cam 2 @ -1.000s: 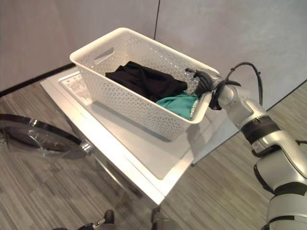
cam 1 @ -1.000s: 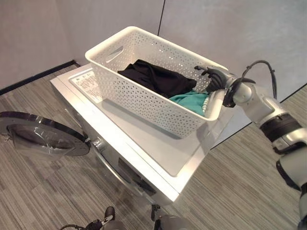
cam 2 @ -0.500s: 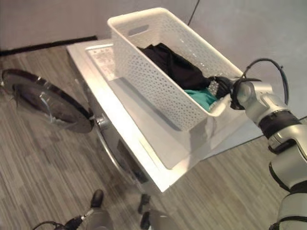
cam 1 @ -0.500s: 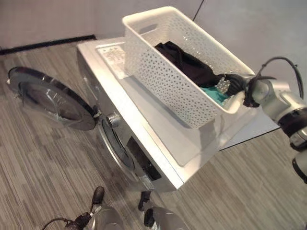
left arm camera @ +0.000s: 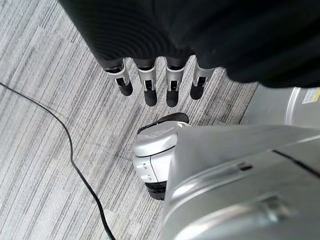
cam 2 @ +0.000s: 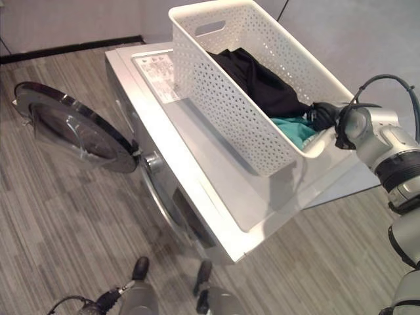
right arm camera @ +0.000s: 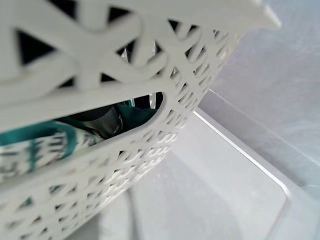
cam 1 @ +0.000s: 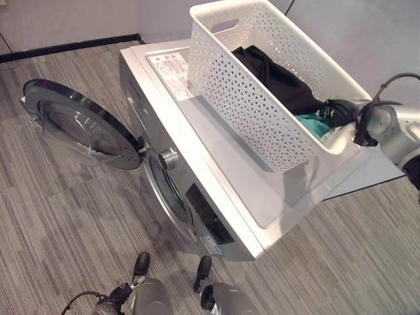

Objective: Grab the laundry basket,head to the washer,open it,put in the laundry and shut it.

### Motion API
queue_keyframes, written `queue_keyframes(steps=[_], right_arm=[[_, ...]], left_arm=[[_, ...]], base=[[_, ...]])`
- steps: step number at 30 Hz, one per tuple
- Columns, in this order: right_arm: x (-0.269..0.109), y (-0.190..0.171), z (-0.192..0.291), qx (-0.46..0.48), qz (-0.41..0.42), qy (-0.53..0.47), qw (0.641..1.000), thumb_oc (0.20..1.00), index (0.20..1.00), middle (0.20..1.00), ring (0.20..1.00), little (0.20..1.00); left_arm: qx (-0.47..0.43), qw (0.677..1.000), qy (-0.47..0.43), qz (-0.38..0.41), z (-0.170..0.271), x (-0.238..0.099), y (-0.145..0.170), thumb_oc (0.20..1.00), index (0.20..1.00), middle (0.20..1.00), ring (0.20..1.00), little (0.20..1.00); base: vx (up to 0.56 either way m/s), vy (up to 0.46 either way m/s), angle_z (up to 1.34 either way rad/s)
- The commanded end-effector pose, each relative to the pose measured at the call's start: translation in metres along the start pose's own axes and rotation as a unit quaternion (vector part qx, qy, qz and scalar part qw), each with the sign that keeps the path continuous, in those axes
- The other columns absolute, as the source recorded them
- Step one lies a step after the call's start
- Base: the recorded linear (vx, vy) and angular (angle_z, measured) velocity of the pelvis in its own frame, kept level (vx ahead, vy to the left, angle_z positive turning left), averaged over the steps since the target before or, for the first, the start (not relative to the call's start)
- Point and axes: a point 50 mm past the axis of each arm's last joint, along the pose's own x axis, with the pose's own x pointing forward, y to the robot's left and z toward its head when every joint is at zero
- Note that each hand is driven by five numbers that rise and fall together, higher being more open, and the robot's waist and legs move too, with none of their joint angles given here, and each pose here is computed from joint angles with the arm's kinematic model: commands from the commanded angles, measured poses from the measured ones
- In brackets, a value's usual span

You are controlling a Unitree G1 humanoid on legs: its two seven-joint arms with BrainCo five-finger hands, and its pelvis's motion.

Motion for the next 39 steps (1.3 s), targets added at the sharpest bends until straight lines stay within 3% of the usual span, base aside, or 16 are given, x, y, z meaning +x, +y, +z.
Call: queue_keyframes(steps=[1,4,7,13,15,23,39], right_arm=[[0.021,0.041,0.036,0.000,0.029,-0.045,0.999,0.200,0.200,0.200,0.200,0.200],[0.020,0.018,0.042,0.020,-0.021,-0.058,0.998,0.200,0.200,0.200,0.200,0.200],[0.011,-0.030,0.052,0.049,-0.108,-0.082,0.990,0.200,0.200,0.200,0.200,0.200],[-0.006,-0.071,0.050,0.068,-0.172,-0.096,0.978,0.200,0.200,0.200,0.200,0.200],[-0.025,-0.103,0.038,0.103,-0.233,-0.101,0.962,0.200,0.200,0.200,0.200,0.200],[-0.068,-0.163,-0.001,0.227,-0.373,-0.089,0.895,0.200,0.200,0.200,0.200,0.200],[-0.086,-0.193,-0.001,0.270,-0.447,-0.091,0.848,0.200,0.200,0.200,0.200,0.200]], left_arm=[[-0.012,1.000,-0.004,0.005,0.002,0.000,-0.001,1.000,1.000,1.000,1.000,1.000],[-0.013,1.000,-0.003,0.007,0.003,0.001,-0.001,1.000,1.000,1.000,1.000,1.000],[-0.009,1.000,-0.001,0.012,0.003,0.001,0.002,1.000,1.000,1.000,1.000,1.000],[-0.001,1.000,0.005,0.011,0.000,0.001,0.002,1.000,1.000,1.000,1.000,1.000],[-0.002,1.000,0.013,0.007,-0.005,0.000,0.000,1.000,1.000,1.000,1.000,1.000],[0.004,0.999,0.037,0.012,-0.019,-0.002,0.001,1.000,1.000,1.000,1.000,1.000],[-0.002,0.998,0.065,0.016,-0.033,-0.005,-0.007,1.000,1.000,1.000,1.000,1.000]], base=[[-0.02,0.019,-0.15],[-0.03,0.024,-0.20],[-0.02,0.029,-0.13],[0.01,0.018,-0.05],[0.05,0.056,-0.03],[0.04,0.033,-0.05],[0.03,0.035,-0.13]])
